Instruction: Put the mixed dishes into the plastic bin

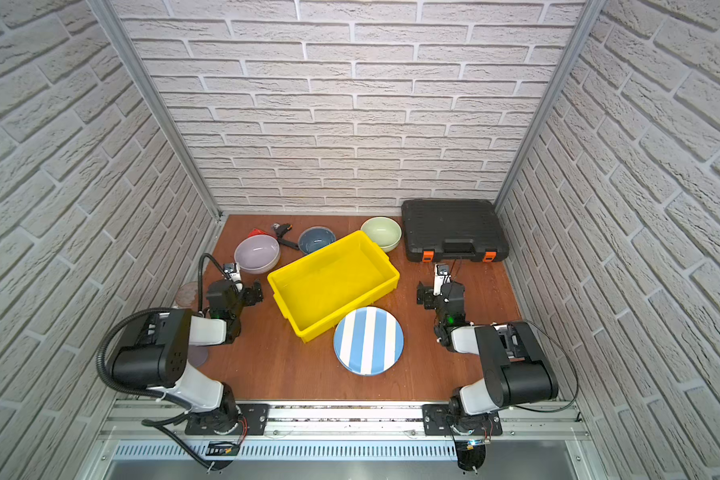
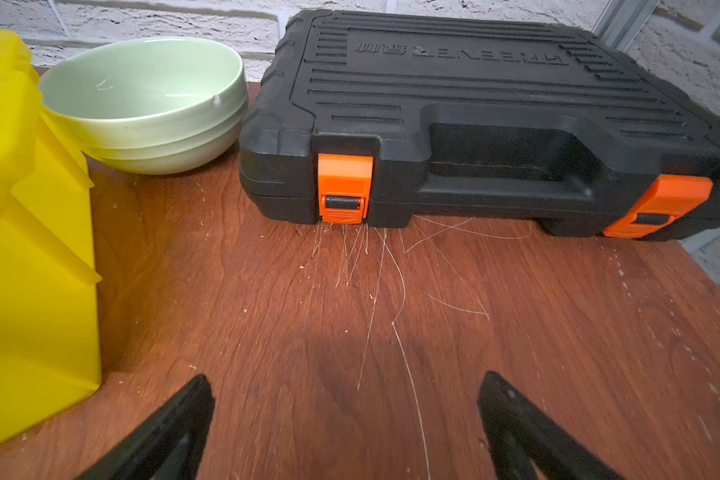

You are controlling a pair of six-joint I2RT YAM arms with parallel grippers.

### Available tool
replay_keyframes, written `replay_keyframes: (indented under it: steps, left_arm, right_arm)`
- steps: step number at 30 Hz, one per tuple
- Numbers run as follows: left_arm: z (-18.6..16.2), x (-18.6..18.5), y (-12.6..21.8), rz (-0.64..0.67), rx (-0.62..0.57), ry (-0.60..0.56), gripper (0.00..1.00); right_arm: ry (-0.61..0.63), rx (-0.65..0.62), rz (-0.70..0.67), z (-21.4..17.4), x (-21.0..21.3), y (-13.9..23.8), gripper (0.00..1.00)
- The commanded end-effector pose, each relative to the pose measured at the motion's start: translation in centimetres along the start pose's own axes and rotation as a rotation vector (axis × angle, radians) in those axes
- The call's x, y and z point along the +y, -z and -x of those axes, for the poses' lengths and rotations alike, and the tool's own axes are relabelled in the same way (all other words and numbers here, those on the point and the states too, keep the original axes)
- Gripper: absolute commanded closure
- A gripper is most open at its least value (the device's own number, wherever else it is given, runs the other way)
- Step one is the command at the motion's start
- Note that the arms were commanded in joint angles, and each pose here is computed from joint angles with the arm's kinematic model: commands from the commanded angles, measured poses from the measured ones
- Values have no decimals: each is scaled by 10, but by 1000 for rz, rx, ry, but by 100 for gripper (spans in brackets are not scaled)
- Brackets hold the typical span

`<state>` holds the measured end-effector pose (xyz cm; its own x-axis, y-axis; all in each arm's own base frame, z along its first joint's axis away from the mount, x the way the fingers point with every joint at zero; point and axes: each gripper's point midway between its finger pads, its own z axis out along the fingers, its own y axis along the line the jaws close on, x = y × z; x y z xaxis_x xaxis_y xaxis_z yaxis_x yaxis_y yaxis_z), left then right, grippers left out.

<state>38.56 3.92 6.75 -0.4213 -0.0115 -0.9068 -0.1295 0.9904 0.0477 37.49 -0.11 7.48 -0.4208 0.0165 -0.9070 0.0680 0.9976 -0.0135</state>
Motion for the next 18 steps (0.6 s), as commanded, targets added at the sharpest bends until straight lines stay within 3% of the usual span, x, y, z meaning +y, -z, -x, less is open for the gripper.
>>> replay_keyframes:
  steps: [1, 18]
  left_arm:
    - [24, 1, -1, -1, -83, -7, 2]
    - [24, 1, -1, -7, -81, -4, 2]
  right_arm:
    - [-11, -76, -2, 23, -1, 2, 0]
    - [-12, -75, -2, 23, -1, 2, 0]
